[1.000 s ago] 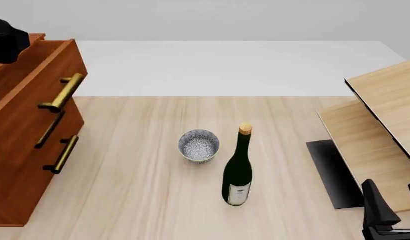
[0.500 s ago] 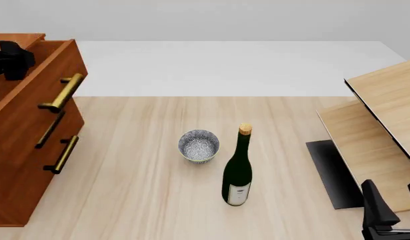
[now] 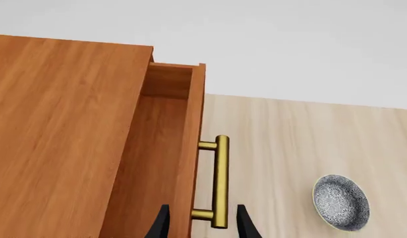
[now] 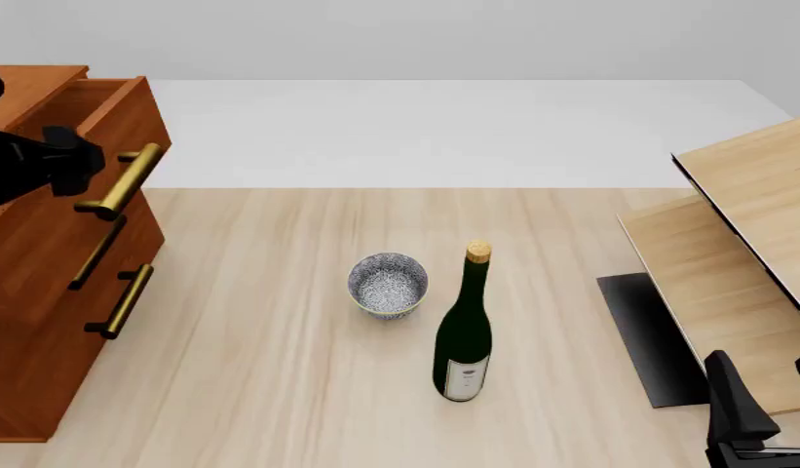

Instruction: Close the bottom drawer of the cabinet and open the top drawer.

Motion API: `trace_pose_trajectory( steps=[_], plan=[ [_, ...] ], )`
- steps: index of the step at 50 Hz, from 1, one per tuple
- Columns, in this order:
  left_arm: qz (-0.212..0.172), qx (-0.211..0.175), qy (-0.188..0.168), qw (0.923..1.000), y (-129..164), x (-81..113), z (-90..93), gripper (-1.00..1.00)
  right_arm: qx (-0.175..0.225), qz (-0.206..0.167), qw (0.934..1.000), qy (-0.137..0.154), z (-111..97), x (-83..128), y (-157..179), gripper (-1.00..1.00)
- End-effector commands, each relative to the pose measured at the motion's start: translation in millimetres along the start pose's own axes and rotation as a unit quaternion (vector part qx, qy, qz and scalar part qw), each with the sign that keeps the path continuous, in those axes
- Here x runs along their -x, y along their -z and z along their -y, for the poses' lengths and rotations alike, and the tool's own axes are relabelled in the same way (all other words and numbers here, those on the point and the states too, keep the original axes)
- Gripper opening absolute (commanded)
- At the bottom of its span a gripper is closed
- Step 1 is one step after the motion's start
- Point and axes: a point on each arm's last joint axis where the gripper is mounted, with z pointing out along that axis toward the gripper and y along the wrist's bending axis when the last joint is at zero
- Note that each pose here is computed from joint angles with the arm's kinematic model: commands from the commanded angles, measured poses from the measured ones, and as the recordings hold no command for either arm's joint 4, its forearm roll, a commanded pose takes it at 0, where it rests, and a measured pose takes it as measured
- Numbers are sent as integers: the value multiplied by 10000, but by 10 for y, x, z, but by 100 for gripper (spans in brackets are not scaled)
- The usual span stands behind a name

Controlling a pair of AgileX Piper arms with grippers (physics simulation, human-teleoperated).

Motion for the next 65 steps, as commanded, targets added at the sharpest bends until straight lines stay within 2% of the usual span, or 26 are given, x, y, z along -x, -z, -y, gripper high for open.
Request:
trace_pose_trajectory(
  steps=[1, 28, 32, 44, 65],
  plan=[
    [-156, -135, -2, 9998, -67, -112, 70, 100, -4, -1, 10000, 2, 0, -2, 0, 100],
    [-364, -472, -255, 9979, -198, -264, 252, 100, -8, -2, 10000, 1, 1, -1, 0, 100],
    [-504, -643, -206, 9964, -277, -322, 360, 100, -15, -1, 10000, -3, 2, 0, 0, 100],
    [-636, -922, -96, 9937, -296, -416, 527, 100, -25, 1, 10000, -3, 3, 1, 0, 100],
    [-710, -1120, 57, 9912, -315, -477, 654, 100, -33, -2, 10000, 11, 4, -1, 0, 100]
  ],
)
